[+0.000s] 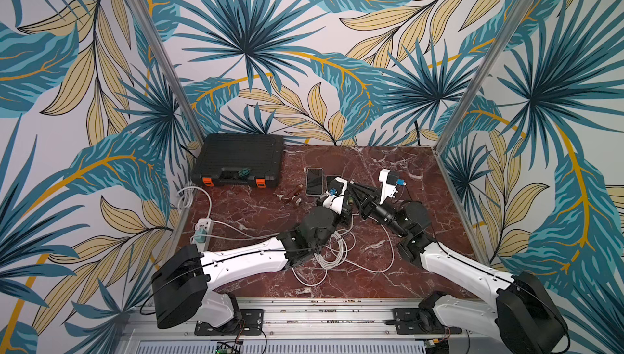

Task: Plug the charging cable into the phone
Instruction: Pick up the charging cable from the center of the board.

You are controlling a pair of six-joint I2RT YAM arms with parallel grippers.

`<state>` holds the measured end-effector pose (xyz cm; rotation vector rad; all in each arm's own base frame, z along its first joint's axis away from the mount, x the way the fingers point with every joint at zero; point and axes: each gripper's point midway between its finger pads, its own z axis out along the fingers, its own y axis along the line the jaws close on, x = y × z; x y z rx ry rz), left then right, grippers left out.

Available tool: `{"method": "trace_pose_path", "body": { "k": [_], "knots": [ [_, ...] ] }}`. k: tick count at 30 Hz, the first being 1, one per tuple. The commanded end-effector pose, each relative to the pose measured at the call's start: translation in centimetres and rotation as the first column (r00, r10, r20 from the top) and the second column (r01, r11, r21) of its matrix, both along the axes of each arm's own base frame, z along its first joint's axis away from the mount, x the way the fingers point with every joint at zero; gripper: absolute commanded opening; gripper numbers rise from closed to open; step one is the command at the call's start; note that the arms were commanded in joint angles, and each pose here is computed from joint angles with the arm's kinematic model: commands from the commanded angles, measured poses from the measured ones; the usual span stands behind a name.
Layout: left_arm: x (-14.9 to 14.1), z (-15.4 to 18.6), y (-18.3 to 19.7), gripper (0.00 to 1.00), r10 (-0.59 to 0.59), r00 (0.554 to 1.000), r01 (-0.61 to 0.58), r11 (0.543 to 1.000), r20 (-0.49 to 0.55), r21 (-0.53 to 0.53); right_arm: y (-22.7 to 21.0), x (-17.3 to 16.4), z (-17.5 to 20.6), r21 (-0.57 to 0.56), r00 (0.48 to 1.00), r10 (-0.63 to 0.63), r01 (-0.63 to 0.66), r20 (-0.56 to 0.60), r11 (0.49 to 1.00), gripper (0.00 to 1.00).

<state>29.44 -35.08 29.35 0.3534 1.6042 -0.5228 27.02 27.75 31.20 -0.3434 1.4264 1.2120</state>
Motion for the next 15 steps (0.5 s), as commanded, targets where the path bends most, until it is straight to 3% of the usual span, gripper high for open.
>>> {"method": "trace_pose_path", "body": {
  "k": [1,15],
  "knots": [
    [0.08,1.37,-0.34,0.00,-0.001,1.000,0.002,0.999,0.016,-0.042,0.01,-0.60,-0.91,-0.027,1.000,0.013,-0.013,-0.003,1.000,0.19],
    [-0.01,1.38,-0.53,0.00,-0.011,1.000,0.011,0.999,0.015,-0.043,-0.02,-0.66,-1.39,-0.026,1.000,0.012,-0.013,-0.009,1.000,0.16]
  ]
}}
